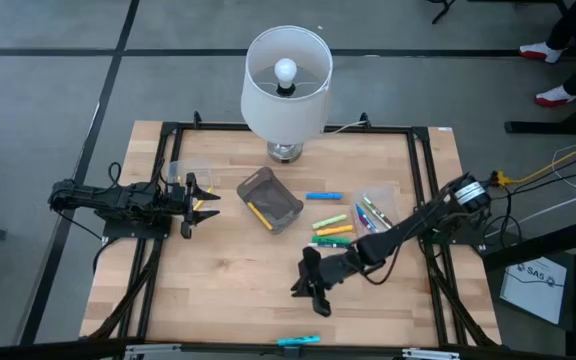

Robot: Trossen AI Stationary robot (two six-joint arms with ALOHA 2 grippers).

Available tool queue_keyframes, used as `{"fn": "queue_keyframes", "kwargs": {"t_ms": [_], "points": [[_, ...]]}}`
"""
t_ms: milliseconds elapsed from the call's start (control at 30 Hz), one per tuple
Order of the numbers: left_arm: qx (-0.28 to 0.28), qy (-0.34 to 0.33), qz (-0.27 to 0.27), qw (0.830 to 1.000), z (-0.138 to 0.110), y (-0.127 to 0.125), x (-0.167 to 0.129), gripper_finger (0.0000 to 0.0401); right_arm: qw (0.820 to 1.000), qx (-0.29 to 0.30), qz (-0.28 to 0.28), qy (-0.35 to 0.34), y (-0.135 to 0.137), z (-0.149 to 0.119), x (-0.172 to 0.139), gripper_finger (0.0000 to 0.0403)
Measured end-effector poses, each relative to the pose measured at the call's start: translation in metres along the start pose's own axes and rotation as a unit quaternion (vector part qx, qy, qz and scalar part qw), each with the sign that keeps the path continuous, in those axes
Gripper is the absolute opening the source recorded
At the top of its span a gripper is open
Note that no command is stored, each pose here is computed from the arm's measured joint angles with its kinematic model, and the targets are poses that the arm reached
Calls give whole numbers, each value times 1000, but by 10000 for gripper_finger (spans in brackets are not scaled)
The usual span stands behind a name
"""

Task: Pick & Place Markers
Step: Put the light blue marker into the black bin

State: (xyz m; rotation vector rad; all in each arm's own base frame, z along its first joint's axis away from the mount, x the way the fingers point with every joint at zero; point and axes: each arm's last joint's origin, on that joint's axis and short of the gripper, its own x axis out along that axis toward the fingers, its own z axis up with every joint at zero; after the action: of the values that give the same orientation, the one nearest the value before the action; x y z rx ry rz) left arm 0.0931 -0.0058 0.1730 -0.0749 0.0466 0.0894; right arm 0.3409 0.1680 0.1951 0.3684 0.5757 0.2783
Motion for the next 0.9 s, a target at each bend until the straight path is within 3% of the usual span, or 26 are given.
{"fn": "queue_keyframes", "kwargs": {"t_ms": [433,733,900], "points": [[0,0,0,1000,0,0,0,196,999,-15,15,25,14,-23,12,75],[0,0,0,1000,0,0,0,196,995,-39,70,61,20,-27,50,75],[0,0,0,1000,0,0,0,196,986,-47,10,161,24,-19,64,75]]}}
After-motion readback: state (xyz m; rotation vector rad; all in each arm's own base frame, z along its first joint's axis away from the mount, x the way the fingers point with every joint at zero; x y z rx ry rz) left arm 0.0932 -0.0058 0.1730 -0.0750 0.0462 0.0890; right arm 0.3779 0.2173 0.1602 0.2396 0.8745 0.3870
